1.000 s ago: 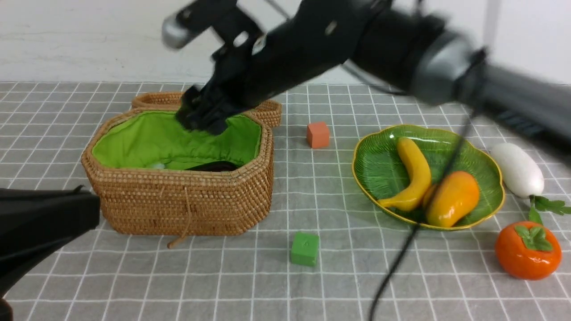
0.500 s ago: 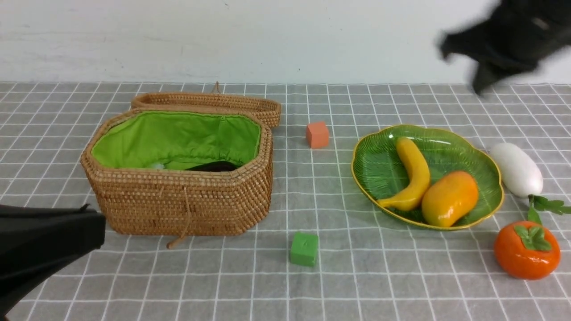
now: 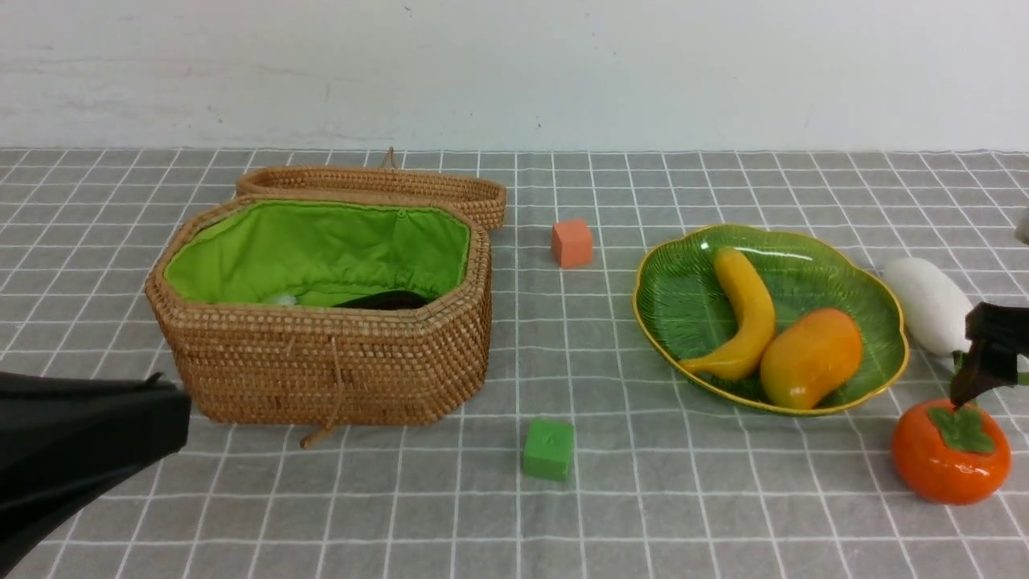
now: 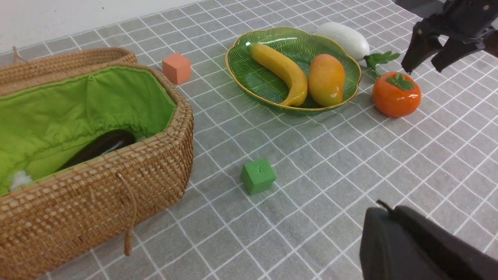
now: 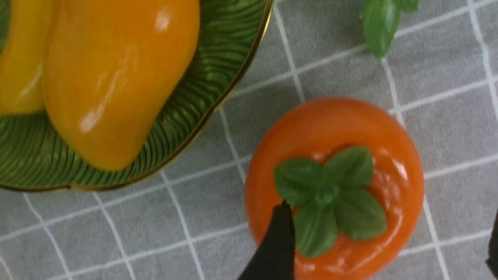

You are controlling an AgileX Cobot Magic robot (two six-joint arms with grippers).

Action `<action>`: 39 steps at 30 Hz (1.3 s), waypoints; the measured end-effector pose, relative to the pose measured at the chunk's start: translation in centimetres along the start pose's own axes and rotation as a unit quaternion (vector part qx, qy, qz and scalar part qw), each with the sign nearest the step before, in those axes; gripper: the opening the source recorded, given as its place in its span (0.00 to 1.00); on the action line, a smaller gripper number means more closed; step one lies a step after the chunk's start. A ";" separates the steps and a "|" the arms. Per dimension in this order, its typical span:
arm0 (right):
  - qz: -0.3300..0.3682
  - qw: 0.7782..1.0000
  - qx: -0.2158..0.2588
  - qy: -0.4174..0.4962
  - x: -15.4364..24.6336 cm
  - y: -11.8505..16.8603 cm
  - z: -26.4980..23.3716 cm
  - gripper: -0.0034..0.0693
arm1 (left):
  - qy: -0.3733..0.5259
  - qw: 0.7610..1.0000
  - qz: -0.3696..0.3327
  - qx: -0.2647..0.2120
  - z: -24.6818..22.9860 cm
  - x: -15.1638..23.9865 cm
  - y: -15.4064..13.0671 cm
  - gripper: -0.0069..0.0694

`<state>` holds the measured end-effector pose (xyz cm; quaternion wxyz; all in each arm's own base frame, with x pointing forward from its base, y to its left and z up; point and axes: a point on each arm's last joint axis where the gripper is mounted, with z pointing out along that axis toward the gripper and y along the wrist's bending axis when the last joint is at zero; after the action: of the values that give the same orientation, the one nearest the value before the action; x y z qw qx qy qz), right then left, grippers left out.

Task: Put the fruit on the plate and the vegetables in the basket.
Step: Grab a tomato with your right arm and place it on the plate on the right.

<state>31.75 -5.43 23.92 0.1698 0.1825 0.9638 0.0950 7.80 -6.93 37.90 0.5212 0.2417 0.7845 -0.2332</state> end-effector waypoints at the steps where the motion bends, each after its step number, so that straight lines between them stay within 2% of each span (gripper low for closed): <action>1: 0.001 1.000 -0.008 0.002 -0.2 -0.5 0.5 0.98 | 0.001 1.000 0.000 0.000 0.0 0.0 0.0 0.08; 4: 0.016 0.998 -0.052 0.018 -0.9 -2.2 2.7 0.96 | 0.007 1.000 0.000 -0.001 0.0 0.1 0.0 0.08; 8: -0.012 0.996 -0.080 0.032 -1.1 -3.0 4.8 0.95 | 0.009 1.000 -0.001 -0.001 0.0 0.2 0.0 0.08; 17: -0.040 0.992 -0.109 0.045 -0.9 -2.1 5.6 0.94 | 0.015 1.000 -0.002 -0.001 0.0 0.3 0.0 0.08; 21: -0.060 0.989 -0.120 0.065 -0.4 -1.4 5.7 0.87 | 0.016 1.000 -0.002 -0.001 0.0 0.3 0.0 0.08; 26: -0.075 0.987 -0.122 0.067 -0.3 -0.8 5.8 0.73 | 0.016 1.000 -0.002 -0.001 0.0 0.3 0.0 0.09; 30: -0.084 0.988 -0.114 0.068 -0.2 -0.8 5.7 0.73 | 0.017 1.000 -0.002 -0.001 0.0 0.3 0.0 0.09; 35: -0.066 0.993 -0.077 0.059 -0.1 -0.9 3.1 0.73 | 0.017 1.000 -0.003 -0.001 0.0 0.3 0.0 0.09; 37: -0.058 0.996 -0.073 0.004 -0.8 0.5 -0.5 0.73 | 0.013 1.000 -0.003 0.000 0.0 0.2 0.0 0.09; 39: -0.069 0.994 -0.079 -0.031 -1.4 1.6 -1.7 0.73 | 0.008 1.000 -0.003 0.001 0.0 0.1 0.0 0.09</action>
<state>32.85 -4.73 26.31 0.2200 0.1049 0.9576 0.1533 7.75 -6.92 37.77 0.5143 0.2418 0.7890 -0.2334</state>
